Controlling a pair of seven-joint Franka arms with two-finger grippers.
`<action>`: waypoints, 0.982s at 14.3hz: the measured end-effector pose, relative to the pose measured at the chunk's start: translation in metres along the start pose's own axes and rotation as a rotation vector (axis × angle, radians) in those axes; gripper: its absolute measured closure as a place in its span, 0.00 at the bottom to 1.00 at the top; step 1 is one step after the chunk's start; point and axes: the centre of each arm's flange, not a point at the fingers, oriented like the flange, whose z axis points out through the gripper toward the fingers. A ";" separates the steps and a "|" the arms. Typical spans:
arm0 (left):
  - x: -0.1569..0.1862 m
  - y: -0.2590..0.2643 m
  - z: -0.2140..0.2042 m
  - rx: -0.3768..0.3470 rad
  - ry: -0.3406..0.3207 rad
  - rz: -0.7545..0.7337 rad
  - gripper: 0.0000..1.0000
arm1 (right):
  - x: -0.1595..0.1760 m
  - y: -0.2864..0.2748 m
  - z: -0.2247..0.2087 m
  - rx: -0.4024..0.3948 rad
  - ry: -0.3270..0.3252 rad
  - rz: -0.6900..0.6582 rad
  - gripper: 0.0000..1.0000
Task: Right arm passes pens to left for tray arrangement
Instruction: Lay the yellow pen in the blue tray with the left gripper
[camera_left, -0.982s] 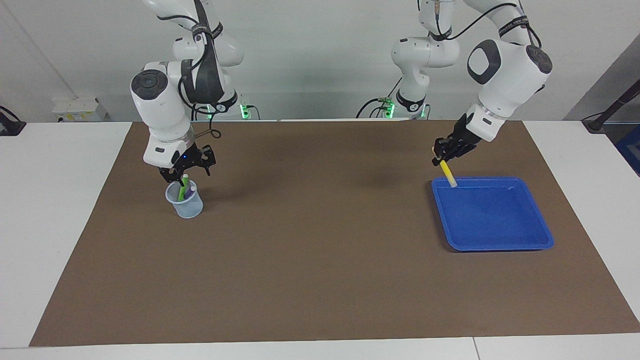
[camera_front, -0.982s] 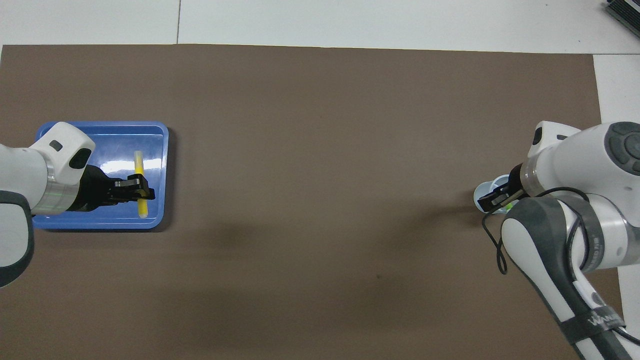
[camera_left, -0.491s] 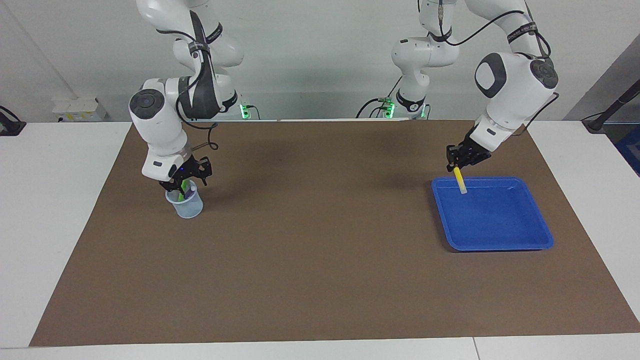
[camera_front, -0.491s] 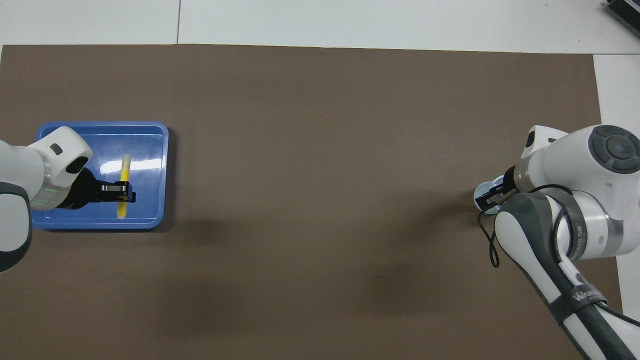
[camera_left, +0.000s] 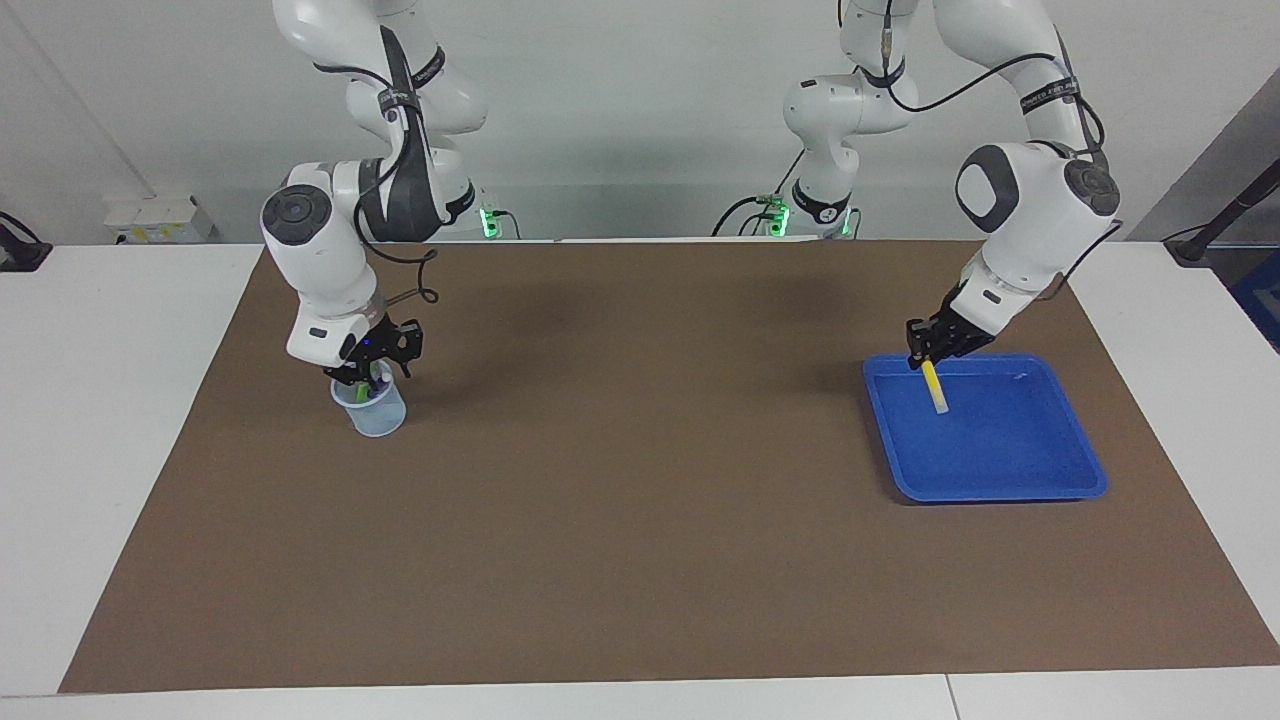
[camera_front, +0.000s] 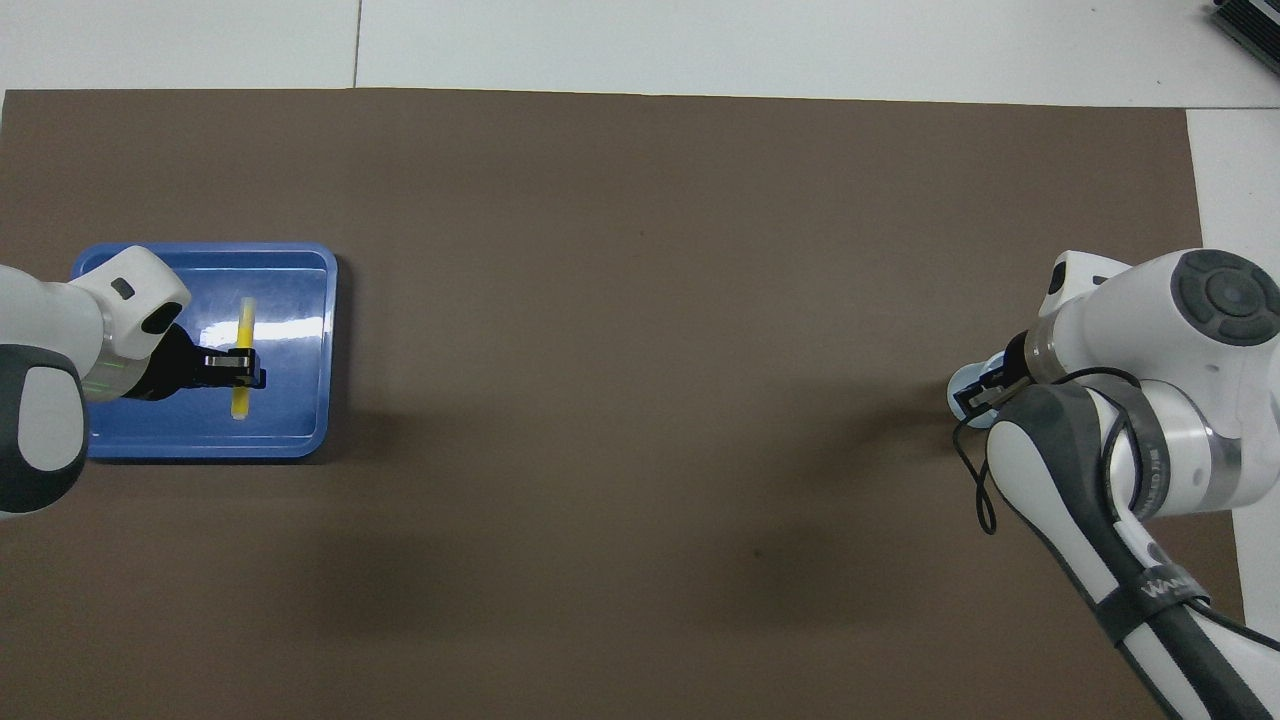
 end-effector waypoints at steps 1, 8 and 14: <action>0.003 -0.002 0.006 0.003 0.005 -0.001 0.81 | 0.000 0.001 0.000 0.000 0.000 0.001 0.50; 0.022 -0.021 0.057 0.026 0.029 -0.022 0.81 | 0.000 0.007 -0.007 -0.014 0.021 -0.021 0.80; 0.030 -0.030 0.100 0.035 0.026 -0.031 0.81 | -0.003 0.019 -0.015 -0.013 0.011 -0.105 0.81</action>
